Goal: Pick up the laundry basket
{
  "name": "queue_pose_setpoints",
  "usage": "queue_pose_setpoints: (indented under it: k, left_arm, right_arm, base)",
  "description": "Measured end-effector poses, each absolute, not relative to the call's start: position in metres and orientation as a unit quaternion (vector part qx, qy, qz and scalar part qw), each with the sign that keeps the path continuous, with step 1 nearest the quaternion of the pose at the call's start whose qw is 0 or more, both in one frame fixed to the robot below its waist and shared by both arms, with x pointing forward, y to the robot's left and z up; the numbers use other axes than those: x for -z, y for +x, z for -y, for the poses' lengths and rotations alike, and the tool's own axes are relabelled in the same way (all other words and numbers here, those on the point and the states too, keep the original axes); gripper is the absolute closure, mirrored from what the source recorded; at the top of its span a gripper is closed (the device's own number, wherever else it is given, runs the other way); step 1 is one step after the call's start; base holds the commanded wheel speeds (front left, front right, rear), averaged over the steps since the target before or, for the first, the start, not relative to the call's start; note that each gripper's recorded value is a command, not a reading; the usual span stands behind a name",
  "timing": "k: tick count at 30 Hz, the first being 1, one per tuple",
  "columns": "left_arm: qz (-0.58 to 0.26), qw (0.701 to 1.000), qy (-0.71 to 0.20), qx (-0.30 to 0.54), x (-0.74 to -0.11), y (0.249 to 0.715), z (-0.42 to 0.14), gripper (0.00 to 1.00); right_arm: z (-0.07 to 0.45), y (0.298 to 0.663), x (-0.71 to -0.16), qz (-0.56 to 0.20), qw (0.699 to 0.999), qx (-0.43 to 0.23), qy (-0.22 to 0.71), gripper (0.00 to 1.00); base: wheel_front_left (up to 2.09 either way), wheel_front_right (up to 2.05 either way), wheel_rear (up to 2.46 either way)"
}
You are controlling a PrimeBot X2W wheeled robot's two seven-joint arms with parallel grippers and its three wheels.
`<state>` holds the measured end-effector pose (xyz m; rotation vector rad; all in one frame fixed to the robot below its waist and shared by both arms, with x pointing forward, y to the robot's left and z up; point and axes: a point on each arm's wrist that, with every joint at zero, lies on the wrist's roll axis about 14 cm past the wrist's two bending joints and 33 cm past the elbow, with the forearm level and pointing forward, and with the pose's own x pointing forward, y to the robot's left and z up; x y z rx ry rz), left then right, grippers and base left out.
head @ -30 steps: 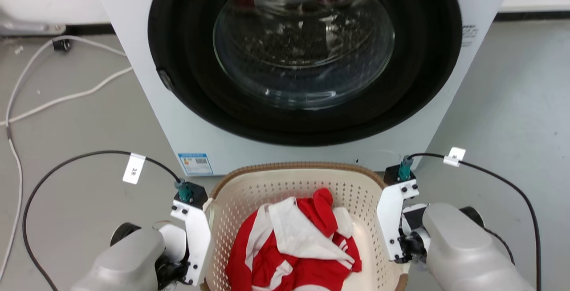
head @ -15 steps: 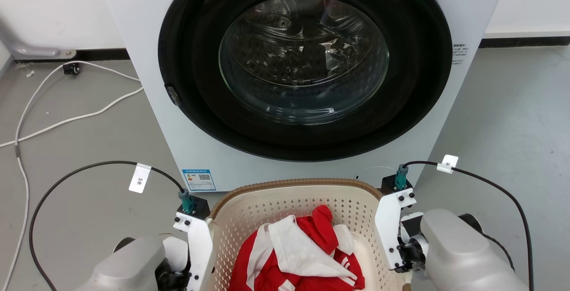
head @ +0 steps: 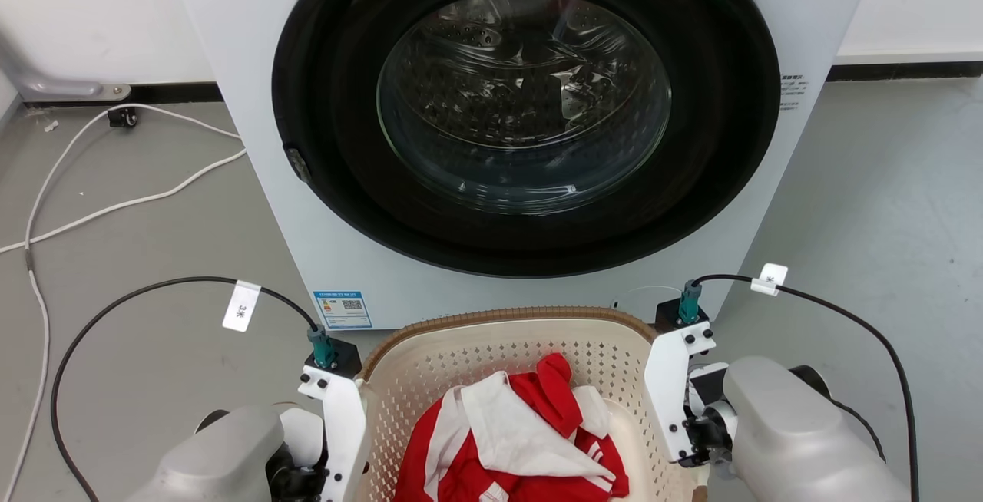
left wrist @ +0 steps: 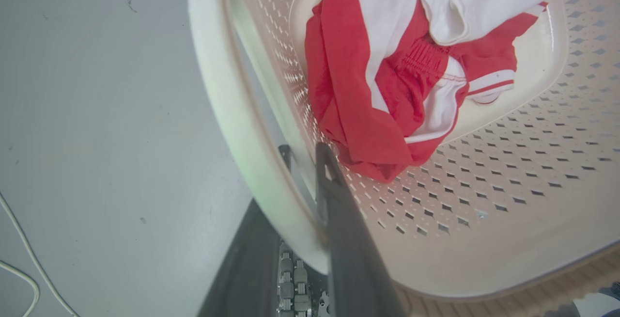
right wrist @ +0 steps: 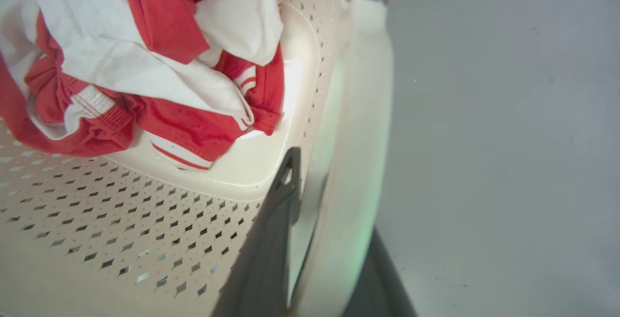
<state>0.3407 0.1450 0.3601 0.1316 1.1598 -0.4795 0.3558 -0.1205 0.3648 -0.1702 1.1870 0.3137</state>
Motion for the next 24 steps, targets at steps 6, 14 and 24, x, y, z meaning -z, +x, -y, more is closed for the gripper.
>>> queue_pose_setpoints:
  k: [6, 14, 24]
  left_arm:
    - [-0.542, 0.807, 0.062, 0.224, -0.3615, 0.3425, -0.1448, 1.00]
    - [-0.540, 0.810, 0.062, 0.222, -0.3623, 0.3451, -0.1450, 1.00]
    - [-0.542, 0.809, 0.059, 0.218, -0.3614, 0.3439, -0.1471, 1.00]
  right_arm:
    - [0.1203, 0.3577, -0.3663, -0.554, 0.816, -0.147, -0.077, 1.00]
    - [0.1211, 0.3608, -0.3672, -0.550, 0.819, -0.146, -0.081, 1.00]
    - [0.1197, 0.3610, -0.3662, -0.550, 0.818, -0.148, -0.081, 1.00]
  base:
    - [0.00, 0.00, 0.00]
    - [0.00, 0.00, 0.00]
    - [0.00, 0.00, 0.00]
